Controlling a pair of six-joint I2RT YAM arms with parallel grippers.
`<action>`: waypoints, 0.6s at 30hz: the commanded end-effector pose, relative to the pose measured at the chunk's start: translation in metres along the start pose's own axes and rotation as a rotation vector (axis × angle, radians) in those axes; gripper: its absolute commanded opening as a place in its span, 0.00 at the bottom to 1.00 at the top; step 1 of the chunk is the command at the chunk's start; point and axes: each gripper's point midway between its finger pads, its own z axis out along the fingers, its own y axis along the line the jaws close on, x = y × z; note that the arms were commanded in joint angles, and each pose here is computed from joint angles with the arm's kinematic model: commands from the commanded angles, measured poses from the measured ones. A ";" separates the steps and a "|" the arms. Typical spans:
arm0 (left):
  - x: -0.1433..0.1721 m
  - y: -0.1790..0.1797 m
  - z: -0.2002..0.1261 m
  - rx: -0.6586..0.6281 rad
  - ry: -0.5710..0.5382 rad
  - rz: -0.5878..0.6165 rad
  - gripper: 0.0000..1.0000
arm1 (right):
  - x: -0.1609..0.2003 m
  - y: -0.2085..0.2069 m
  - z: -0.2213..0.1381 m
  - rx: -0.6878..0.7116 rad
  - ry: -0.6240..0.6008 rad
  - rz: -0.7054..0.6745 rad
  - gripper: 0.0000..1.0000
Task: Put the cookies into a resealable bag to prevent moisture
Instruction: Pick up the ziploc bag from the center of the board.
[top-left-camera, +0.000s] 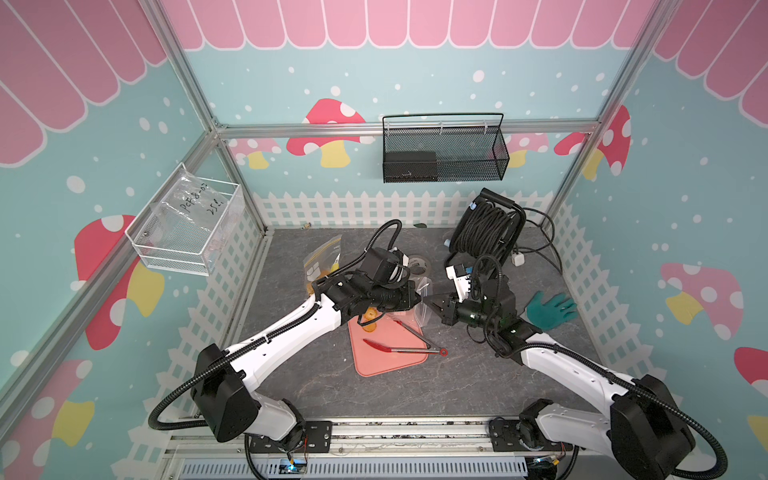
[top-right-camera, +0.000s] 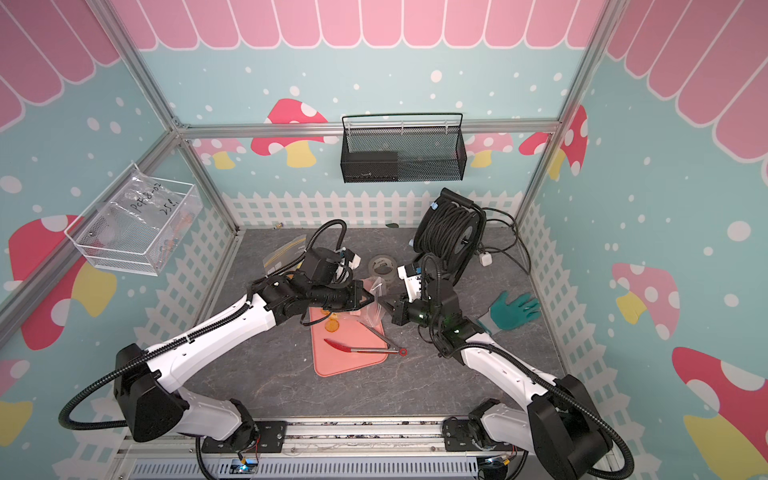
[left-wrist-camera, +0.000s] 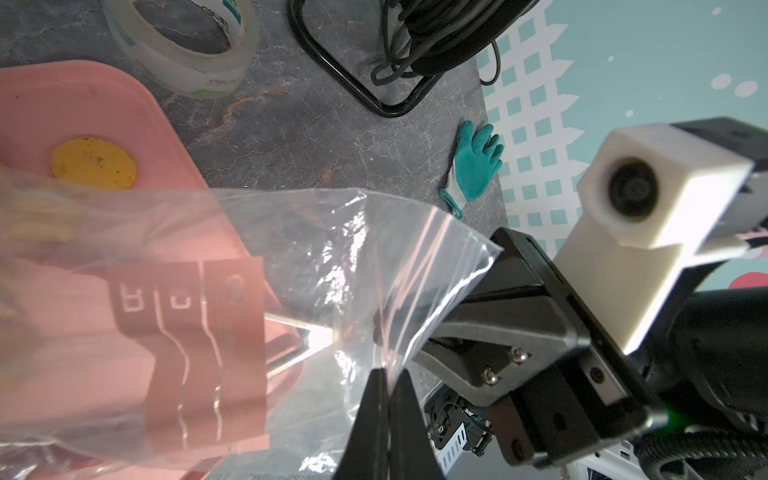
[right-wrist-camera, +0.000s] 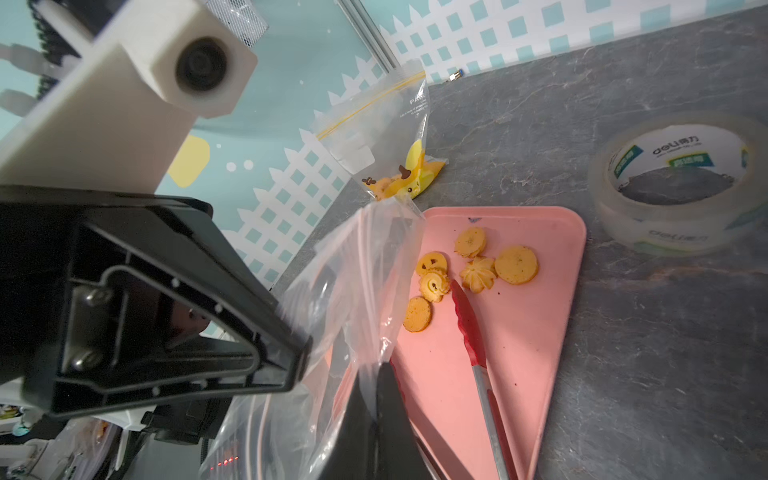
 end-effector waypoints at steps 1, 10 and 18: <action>-0.002 0.014 -0.016 -0.089 0.009 -0.006 0.00 | -0.003 -0.005 -0.008 0.078 -0.001 -0.028 0.00; 0.048 0.103 -0.078 -0.522 0.186 -0.125 0.00 | 0.024 -0.020 0.009 0.263 0.173 -0.156 0.00; 0.073 0.136 -0.106 -0.526 0.228 -0.260 0.00 | 0.048 0.036 0.058 -0.014 0.249 -0.339 0.27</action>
